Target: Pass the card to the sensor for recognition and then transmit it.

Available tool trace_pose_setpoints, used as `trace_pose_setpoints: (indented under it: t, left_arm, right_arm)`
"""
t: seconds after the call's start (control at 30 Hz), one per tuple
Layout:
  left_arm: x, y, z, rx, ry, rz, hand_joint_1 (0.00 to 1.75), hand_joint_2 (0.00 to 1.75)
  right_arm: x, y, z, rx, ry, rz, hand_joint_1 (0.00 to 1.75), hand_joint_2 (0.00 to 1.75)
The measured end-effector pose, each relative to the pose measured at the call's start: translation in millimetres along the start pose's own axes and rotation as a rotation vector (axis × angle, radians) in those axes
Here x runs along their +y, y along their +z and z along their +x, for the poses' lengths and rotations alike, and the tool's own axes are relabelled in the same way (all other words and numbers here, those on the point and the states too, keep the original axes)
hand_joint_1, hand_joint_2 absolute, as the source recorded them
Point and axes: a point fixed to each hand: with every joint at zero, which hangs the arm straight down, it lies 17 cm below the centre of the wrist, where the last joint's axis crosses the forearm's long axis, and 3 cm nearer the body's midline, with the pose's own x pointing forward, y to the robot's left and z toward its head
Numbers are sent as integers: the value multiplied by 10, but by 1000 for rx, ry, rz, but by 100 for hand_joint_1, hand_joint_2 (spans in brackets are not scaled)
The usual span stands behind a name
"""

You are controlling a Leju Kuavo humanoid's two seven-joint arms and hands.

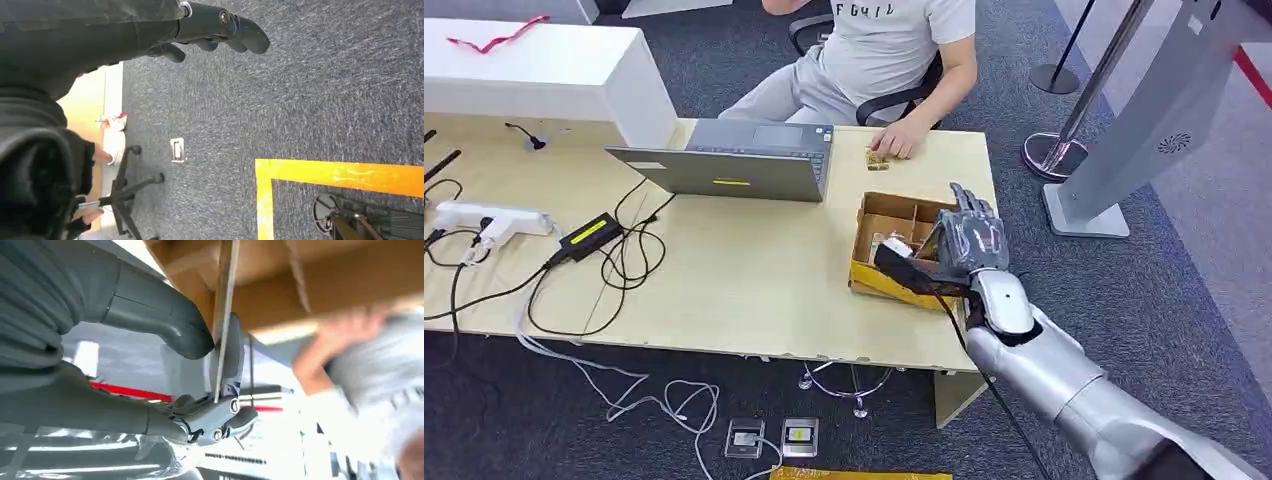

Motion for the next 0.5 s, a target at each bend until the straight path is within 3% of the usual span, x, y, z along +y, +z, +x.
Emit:
trace_pose_setpoints:
  t: [0.2, 0.5]
  left_arm:
    - [5, -2, 34, -7, -4, 1, 0, 0]
    - [1, -1, 37, -7, -5, 1, 0, 0]
  right_arm:
    - [-676, -183, 445, -92, -65, -122, 175, 175]
    - [-831, -199, 643, -137, -113, -155, 175, 175]
